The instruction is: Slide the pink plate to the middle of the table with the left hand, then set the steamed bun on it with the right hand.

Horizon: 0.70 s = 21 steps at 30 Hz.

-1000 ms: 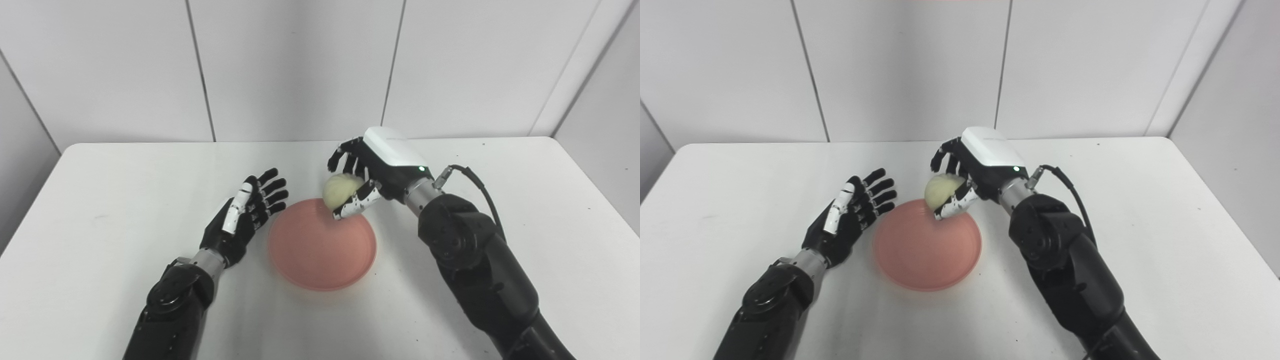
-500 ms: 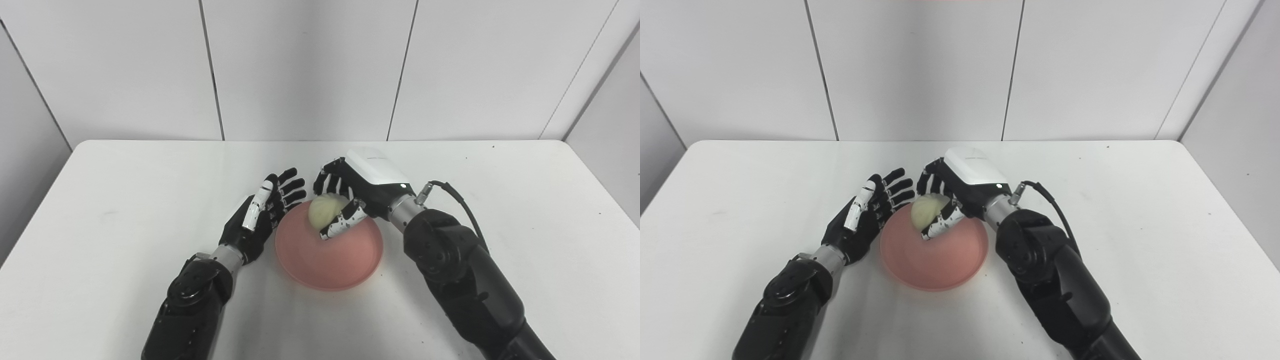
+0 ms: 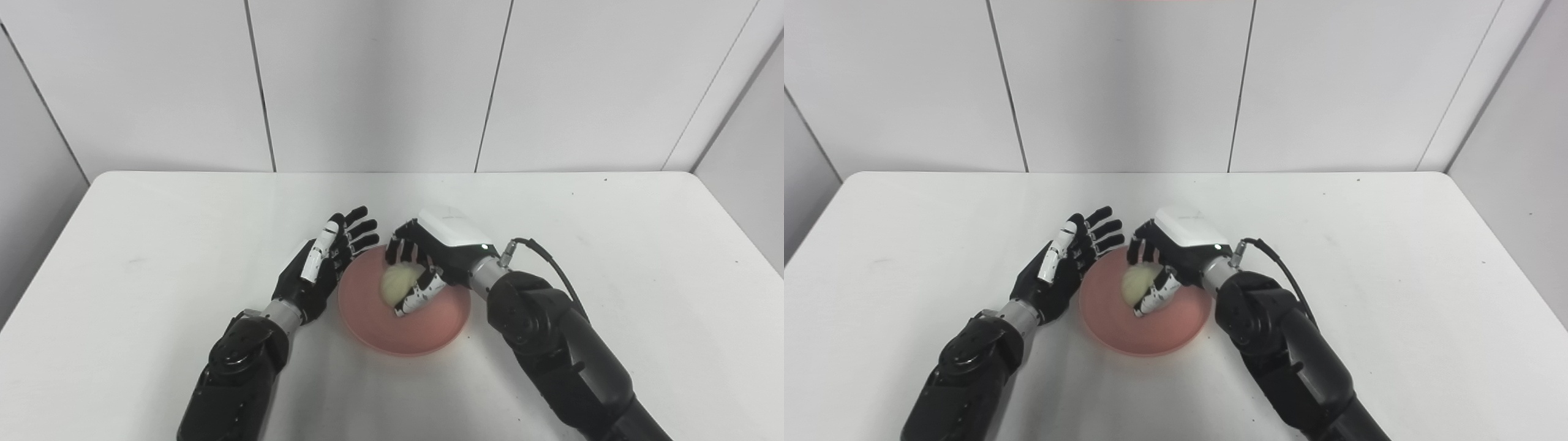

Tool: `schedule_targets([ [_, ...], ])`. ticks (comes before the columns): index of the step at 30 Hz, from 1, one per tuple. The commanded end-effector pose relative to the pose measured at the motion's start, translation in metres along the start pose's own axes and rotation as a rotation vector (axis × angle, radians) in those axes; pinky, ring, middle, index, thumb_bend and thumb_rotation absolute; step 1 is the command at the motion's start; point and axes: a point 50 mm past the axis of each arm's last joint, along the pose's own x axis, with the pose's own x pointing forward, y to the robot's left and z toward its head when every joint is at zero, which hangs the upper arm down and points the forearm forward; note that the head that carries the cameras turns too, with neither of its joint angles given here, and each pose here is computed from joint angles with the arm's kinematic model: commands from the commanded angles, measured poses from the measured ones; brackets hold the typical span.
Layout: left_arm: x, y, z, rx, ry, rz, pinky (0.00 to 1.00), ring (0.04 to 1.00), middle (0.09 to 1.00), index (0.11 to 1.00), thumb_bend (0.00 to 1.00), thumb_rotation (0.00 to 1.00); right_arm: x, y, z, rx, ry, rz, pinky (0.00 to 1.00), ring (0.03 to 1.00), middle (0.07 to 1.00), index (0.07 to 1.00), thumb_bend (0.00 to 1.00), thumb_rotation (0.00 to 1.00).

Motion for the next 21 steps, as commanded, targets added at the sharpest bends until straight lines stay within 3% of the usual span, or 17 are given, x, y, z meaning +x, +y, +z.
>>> schedule_targets([
  [1, -0.016, 0.003, -0.040, -0.035, 0.189, 0.037, 0.88, 0.888, 0.900, 0.894, 0.40, 1.00, 0.004, -0.011, 0.006, -0.034, -0.047, -0.044, 0.28, 0.363, 0.479, 0.488, 0.52, 0.00],
  [8, -0.015, 0.001, -0.040, -0.035, 0.190, 0.042, 0.88, 0.886, 0.898, 0.892, 0.40, 1.00, 0.007, 0.000, 0.003, -0.080, -0.032, -0.011, 0.28, 0.351, 0.478, 0.489, 0.53, 0.00],
  [12, -0.015, 0.001, -0.040, -0.029, 0.192, 0.043, 0.87, 0.881, 0.895, 0.890, 0.40, 1.00, 0.005, 0.000, 0.006, -0.127, -0.028, -0.004, 0.40, 0.483, 0.439, 0.543, 0.52, 0.00],
  [15, -0.015, 0.001, -0.039, -0.030, 0.189, 0.038, 0.88, 0.887, 0.900, 0.894, 0.40, 1.00, 0.002, -0.005, 0.010, -0.128, -0.018, 0.007, 0.46, 0.573, 0.625, 0.507, 0.51, 0.11],
  [16, -0.015, 0.001, -0.039, -0.031, 0.188, 0.038, 0.88, 0.888, 0.900, 0.893, 0.39, 1.00, 0.001, -0.006, 0.011, -0.125, -0.016, 0.010, 0.49, 0.611, 0.685, 0.651, 0.56, 0.17],
  [17, -0.015, 0.001, -0.039, -0.033, 0.185, 0.036, 0.88, 0.888, 0.900, 0.892, 0.39, 1.00, -0.002, -0.009, 0.013, -0.120, -0.012, 0.015, 0.50, 0.631, 0.716, 0.725, 0.59, 0.20],
  [18, -0.015, 0.000, -0.039, -0.036, 0.183, 0.036, 0.88, 0.887, 0.899, 0.893, 0.39, 1.00, -0.005, -0.012, 0.016, -0.117, -0.005, 0.021, 0.54, 0.701, 0.794, 0.804, 0.62, 0.30],
  [21, -0.015, -0.001, -0.038, -0.057, 0.174, 0.039, 0.86, 0.870, 0.882, 0.870, 0.38, 1.00, -0.011, -0.020, 0.022, -0.118, 0.019, 0.043, 0.58, 0.785, 0.898, 0.895, 0.69, 0.54],
])
